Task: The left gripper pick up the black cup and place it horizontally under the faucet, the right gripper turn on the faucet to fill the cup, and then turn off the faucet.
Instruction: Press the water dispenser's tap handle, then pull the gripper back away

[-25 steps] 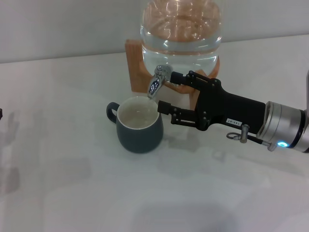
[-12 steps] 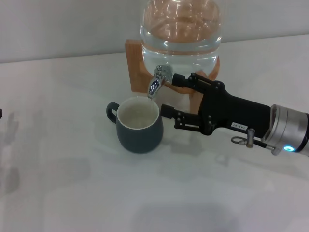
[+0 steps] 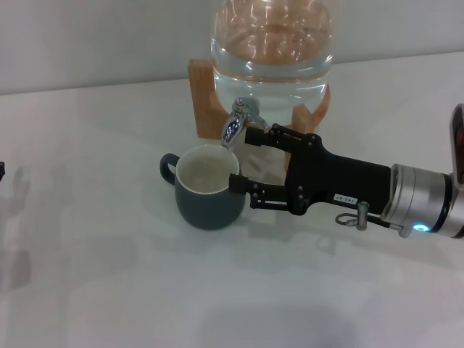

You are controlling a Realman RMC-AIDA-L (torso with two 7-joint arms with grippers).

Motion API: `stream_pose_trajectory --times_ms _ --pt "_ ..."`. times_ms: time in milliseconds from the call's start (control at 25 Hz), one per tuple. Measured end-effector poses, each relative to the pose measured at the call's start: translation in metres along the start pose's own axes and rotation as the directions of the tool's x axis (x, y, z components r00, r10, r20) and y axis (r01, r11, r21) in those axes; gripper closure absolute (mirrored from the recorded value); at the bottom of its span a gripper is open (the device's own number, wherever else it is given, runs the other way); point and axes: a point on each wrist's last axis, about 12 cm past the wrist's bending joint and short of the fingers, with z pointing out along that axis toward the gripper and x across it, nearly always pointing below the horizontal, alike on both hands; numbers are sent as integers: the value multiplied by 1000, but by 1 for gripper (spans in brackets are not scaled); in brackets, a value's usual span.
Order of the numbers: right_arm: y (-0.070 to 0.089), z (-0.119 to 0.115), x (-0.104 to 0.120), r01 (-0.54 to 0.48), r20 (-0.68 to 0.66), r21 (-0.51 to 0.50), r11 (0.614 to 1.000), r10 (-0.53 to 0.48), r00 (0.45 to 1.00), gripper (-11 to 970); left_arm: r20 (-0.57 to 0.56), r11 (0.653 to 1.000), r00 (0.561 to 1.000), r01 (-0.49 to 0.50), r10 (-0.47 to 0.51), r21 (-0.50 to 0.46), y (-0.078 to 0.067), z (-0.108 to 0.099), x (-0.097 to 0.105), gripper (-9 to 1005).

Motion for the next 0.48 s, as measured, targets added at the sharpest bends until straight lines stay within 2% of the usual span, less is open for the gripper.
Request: stream_pose_trajectory --times_ms 480 --pt "-3 0 1 7 -9 18 1000 -7 1000 103 -4 1000 1000 1 -1 -1 0 -1 1 116"
